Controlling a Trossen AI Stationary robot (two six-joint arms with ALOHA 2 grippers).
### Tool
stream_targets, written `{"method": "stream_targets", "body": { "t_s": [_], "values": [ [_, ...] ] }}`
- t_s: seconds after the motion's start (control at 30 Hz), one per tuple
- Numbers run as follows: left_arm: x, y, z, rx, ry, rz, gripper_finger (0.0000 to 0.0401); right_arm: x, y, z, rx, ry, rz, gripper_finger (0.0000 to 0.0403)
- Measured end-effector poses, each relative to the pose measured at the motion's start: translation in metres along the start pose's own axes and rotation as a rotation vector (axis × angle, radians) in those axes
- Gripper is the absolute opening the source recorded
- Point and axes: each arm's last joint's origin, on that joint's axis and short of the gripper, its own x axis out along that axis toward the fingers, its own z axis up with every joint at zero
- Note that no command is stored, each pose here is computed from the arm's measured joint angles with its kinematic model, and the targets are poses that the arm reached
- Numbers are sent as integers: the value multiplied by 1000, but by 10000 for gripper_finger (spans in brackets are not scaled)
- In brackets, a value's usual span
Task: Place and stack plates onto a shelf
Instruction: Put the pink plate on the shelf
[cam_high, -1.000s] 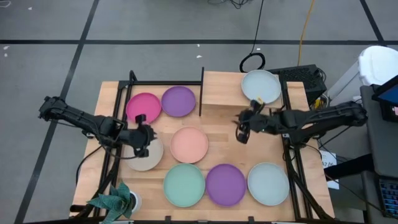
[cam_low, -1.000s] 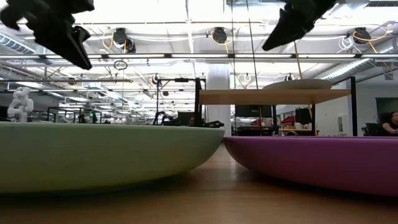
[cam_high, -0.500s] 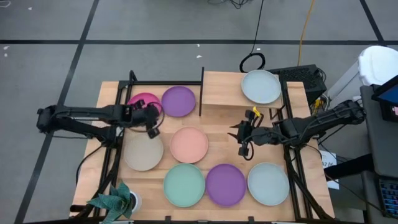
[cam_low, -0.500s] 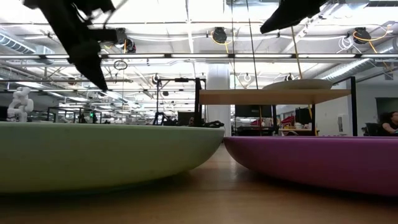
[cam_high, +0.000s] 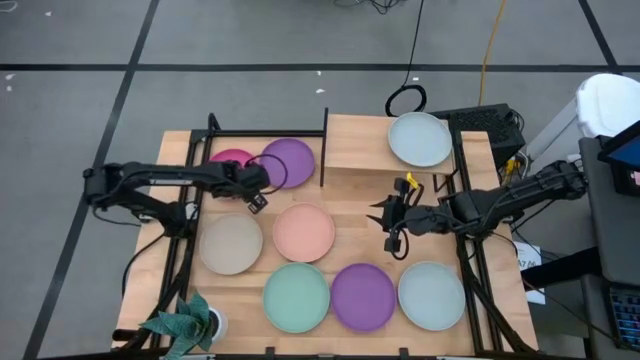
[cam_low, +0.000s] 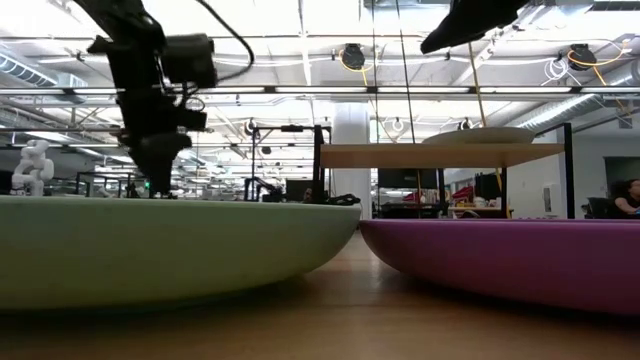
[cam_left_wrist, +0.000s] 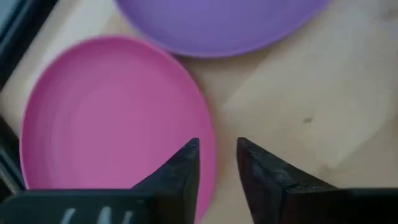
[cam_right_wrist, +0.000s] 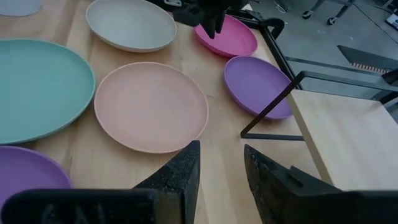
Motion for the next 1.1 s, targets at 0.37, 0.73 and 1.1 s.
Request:
{"method": "stream_targets", "body": {
  "t_s": [0.37, 0.73, 1.1],
  "values": [
    [28, -8, 1, -29, 85, 100, 232, 0, 0, -1, -1, 6, 2, 109],
    [49, -15, 3, 0, 114, 136, 229, 0, 0, -1, 5, 8, 3, 109],
    [49, -16, 3, 80, 125, 141, 61, 0, 0, -1, 3, 8, 8, 109]
  ]
}}
